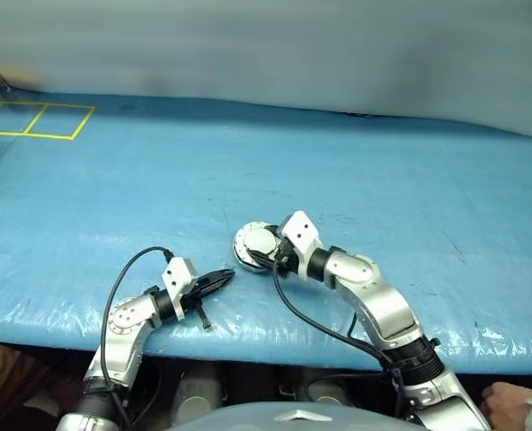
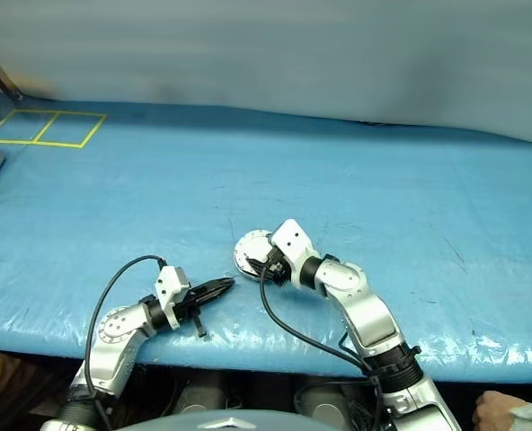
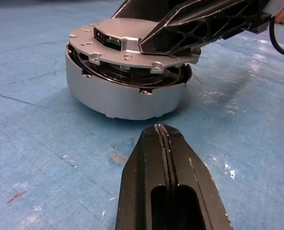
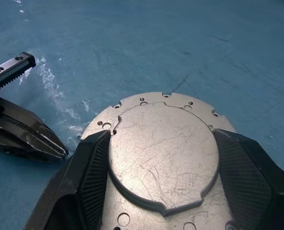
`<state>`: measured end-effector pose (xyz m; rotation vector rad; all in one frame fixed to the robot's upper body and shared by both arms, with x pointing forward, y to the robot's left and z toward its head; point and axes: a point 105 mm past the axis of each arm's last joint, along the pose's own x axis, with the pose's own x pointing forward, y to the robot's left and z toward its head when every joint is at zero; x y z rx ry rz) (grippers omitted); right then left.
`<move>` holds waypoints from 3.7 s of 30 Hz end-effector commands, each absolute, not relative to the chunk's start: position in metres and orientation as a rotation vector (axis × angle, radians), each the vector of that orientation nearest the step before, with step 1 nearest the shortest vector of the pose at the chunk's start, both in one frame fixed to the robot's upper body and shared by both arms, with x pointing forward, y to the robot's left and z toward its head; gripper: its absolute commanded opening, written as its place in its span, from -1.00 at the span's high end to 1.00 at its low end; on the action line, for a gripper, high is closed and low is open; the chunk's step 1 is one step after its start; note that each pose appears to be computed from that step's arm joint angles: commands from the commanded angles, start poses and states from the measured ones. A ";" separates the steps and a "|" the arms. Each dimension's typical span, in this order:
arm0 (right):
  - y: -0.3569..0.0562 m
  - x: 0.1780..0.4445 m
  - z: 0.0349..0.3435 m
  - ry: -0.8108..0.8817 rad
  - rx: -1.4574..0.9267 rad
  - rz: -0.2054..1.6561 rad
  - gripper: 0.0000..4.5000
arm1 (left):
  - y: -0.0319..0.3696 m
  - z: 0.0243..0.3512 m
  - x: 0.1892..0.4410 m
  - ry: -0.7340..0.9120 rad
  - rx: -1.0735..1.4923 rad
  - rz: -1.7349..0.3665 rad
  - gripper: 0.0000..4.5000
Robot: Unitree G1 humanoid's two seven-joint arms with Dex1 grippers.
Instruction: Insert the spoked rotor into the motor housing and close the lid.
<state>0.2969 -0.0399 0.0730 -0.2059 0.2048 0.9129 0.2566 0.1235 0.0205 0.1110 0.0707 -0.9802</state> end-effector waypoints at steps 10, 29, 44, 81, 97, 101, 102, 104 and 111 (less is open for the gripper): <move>-0.022 0.300 0.076 0.189 -0.210 0.944 -0.34 | 0.126 0.013 0.267 0.094 0.138 -0.912 1.00; -0.032 0.309 0.081 0.178 -0.239 0.939 -0.34 | 0.119 0.012 0.258 0.096 0.098 -0.940 1.00; -0.034 0.309 0.071 0.207 -0.262 0.960 -0.34 | 0.118 0.014 0.255 0.094 0.085 -0.945 1.00; -0.040 0.318 0.069 0.221 -0.309 1.019 -0.34 | 0.114 0.017 0.253 0.113 0.061 -0.965 1.00; -0.052 0.322 0.058 0.283 -0.358 1.041 -0.34 | 0.113 0.017 0.251 0.118 0.056 -0.968 1.00; -0.053 0.322 0.057 0.291 -0.352 1.052 -0.34 | 0.114 0.017 0.252 0.117 0.058 -0.967 1.00; -0.053 0.322 0.057 0.292 -0.354 1.051 -0.34 | 0.114 0.018 0.252 0.117 0.058 -0.966 1.00; -0.053 0.322 0.055 0.296 -0.358 1.050 -0.34 | 0.114 0.018 0.253 0.111 0.059 -0.960 1.00; -0.053 0.320 0.048 0.324 -0.351 1.041 -0.34 | 0.122 0.041 0.280 0.007 -0.006 -0.791 1.00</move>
